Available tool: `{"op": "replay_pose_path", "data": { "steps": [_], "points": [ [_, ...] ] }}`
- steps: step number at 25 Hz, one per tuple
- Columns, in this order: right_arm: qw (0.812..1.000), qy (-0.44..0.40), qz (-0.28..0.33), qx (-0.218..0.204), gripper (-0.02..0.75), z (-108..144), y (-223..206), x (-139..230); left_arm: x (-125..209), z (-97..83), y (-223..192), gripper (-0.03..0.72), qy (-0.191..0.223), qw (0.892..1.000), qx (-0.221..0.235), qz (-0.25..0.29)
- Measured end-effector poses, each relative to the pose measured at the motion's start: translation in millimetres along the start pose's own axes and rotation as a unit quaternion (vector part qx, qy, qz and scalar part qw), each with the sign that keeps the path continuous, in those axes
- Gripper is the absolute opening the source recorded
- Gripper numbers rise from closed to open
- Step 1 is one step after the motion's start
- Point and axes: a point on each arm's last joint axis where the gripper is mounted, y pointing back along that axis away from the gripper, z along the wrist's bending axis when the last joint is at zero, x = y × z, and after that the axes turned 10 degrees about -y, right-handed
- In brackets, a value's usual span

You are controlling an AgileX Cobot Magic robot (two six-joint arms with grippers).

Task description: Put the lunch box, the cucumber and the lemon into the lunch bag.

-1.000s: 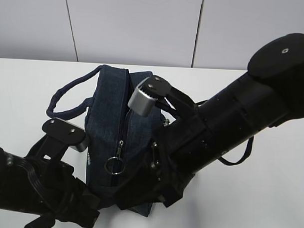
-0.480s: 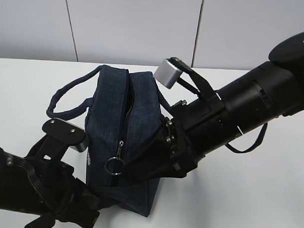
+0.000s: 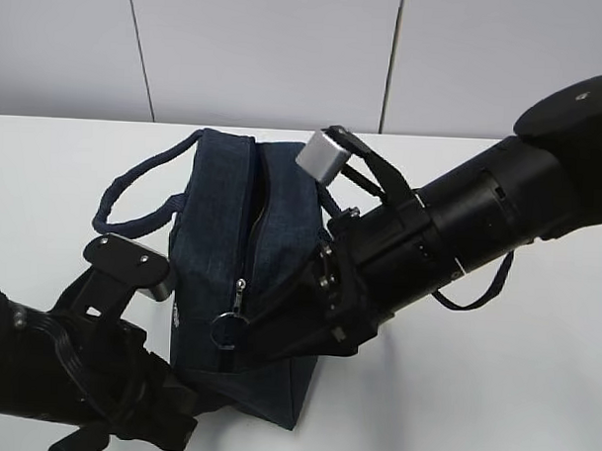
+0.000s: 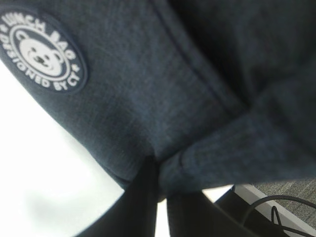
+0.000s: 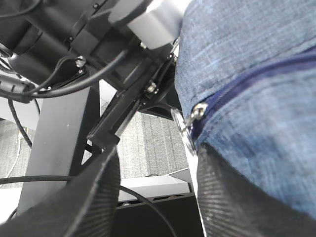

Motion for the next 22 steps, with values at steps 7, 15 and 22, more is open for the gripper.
{"op": "replay_pose_path", "data": {
  "steps": [7,15,22],
  "points": [
    [1.000,0.002,-0.010,-0.006,0.389,-5,-4,0,0,0.0,0,-0.008,0.000,1.000,0.000,0.000],
    [1.000,0.012,-0.013,-0.006,0.389,-5,-6,-1,0,0.0,0,-0.008,0.000,1.000,0.000,0.000],
    [1.000,-0.005,-0.011,-0.011,0.389,-15,-16,3,0,0.0,0,-0.008,0.000,1.000,0.000,0.000]
  ]
}}
